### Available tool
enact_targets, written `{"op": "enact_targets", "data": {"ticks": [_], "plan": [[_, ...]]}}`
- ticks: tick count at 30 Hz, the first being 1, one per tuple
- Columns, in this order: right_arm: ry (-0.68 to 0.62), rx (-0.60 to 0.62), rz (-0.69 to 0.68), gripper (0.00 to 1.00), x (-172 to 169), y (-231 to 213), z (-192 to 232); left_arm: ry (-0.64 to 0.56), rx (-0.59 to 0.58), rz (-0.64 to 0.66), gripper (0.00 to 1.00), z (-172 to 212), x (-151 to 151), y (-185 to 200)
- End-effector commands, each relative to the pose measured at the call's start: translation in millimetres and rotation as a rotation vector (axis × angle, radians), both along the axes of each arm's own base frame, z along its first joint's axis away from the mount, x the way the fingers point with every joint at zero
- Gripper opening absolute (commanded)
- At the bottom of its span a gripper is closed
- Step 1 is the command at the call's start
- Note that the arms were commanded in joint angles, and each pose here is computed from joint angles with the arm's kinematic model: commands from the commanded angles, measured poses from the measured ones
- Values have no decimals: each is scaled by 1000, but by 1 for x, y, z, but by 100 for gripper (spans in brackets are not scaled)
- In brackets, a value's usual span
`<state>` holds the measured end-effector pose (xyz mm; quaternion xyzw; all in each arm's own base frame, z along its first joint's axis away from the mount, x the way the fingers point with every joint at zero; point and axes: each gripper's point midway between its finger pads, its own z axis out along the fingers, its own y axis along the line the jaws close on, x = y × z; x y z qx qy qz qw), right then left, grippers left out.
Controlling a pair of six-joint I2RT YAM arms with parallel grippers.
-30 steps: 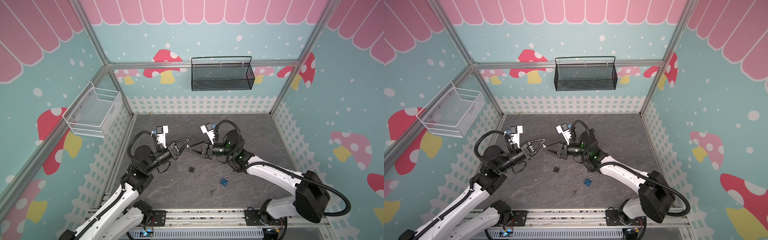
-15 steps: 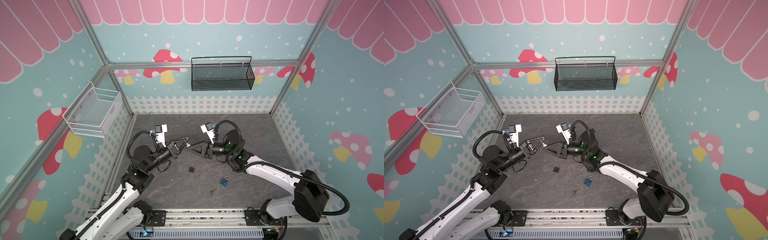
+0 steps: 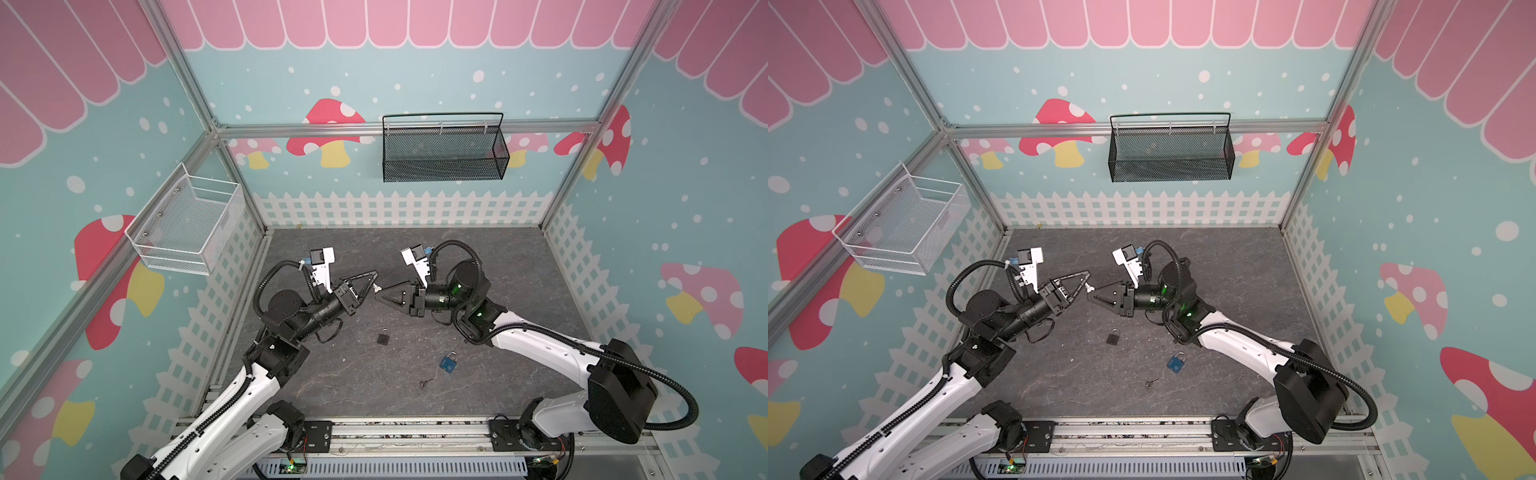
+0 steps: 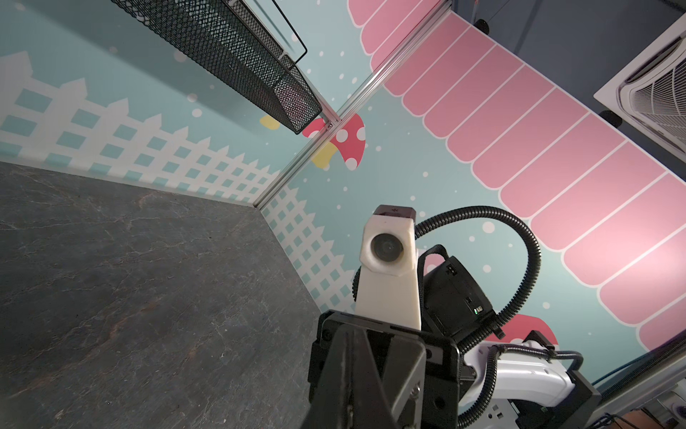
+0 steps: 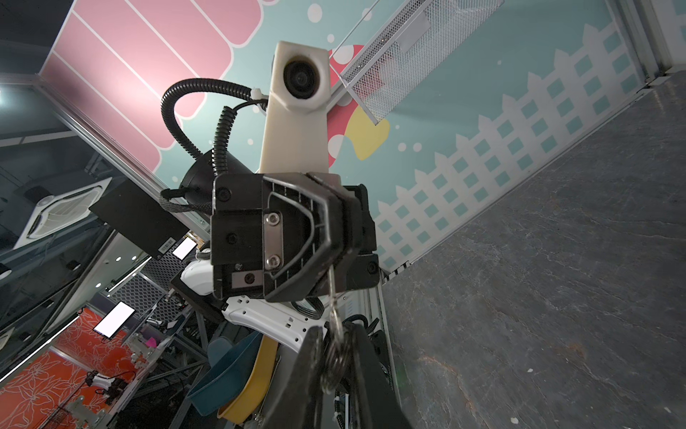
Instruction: Unlock with the key
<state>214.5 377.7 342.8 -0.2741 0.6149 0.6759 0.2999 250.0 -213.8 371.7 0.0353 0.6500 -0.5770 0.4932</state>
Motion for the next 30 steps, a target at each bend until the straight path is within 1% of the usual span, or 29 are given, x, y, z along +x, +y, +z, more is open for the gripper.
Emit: {"op": "enact_targets", "data": {"ticks": [1,4,11,14,19,22,25,30], "plan": [[-8,20,-6,17,1,-2,6,-22,4,19,0,0,-2,4],[-11,23,-7,14,1,-2,7,-29,7,21,0,0,-3,5],[-2,16,-8,13,3,0,3,-45,13,6,0,0,-4,3],[0,20,-10,16,4,0,5,-60,13,-7,0,2,-7,1],[-6,24,-8,16,3,0,8,-74,15,1,0,3,-8,3],[-3,23,-4,13,3,1,7,-78,18,8,0,3,-9,4],[4,23,-2,16,4,1,7,-79,21,5,0,1,-8,4],[3,30,3,17,3,2,9,-85,20,-3,0,2,-8,2]]}}
